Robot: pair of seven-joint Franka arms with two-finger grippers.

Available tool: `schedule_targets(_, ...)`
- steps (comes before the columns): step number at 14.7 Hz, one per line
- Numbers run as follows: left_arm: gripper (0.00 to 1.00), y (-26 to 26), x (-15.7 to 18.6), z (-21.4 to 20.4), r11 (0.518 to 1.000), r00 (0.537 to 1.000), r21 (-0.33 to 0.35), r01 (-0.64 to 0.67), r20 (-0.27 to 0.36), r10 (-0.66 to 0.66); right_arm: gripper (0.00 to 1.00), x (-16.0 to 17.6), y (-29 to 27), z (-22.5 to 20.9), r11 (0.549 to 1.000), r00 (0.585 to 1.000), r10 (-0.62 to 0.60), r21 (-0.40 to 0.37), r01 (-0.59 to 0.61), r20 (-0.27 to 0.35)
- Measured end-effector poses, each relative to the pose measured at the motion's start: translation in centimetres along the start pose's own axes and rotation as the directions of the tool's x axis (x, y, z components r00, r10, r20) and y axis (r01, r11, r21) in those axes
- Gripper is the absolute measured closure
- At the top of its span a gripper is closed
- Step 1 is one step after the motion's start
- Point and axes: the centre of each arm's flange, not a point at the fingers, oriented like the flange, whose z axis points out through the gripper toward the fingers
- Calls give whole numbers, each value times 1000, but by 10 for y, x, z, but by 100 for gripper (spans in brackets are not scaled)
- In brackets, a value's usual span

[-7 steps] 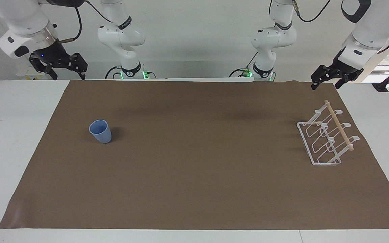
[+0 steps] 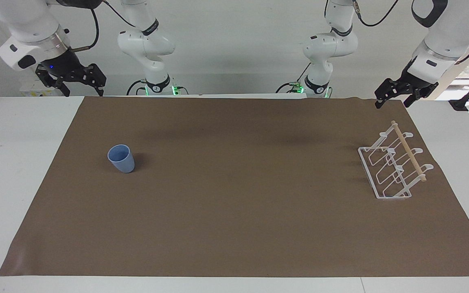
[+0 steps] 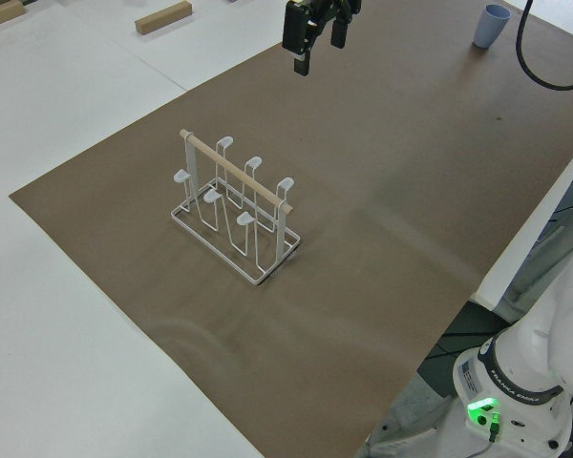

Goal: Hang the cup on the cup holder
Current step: 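Move the right gripper toward the light blue cup's rim, then lower the right gripper onto the cup rim and close it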

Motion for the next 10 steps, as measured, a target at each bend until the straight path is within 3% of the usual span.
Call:
schedule_targets(2,0,0,0,0,1000,1000,0,0,0,0,0,-1,3,3,1000,1000,1,2,-1,4)
schedule_targets(4,0,0,0,1,1000,1000,0,0,3,0,0,10,3,18,1000,998,-22,-3,21,-64)
schedule_targets(6,0,0,0,4,1000,1000,0,0,10,0,0,22,1,62,999,993,-48,1,48,-107)
schedule_targets(10,0,0,-2,11,1000,1000,1,0,27,0,0,35,6,167,980,974,-190,41,196,-125)
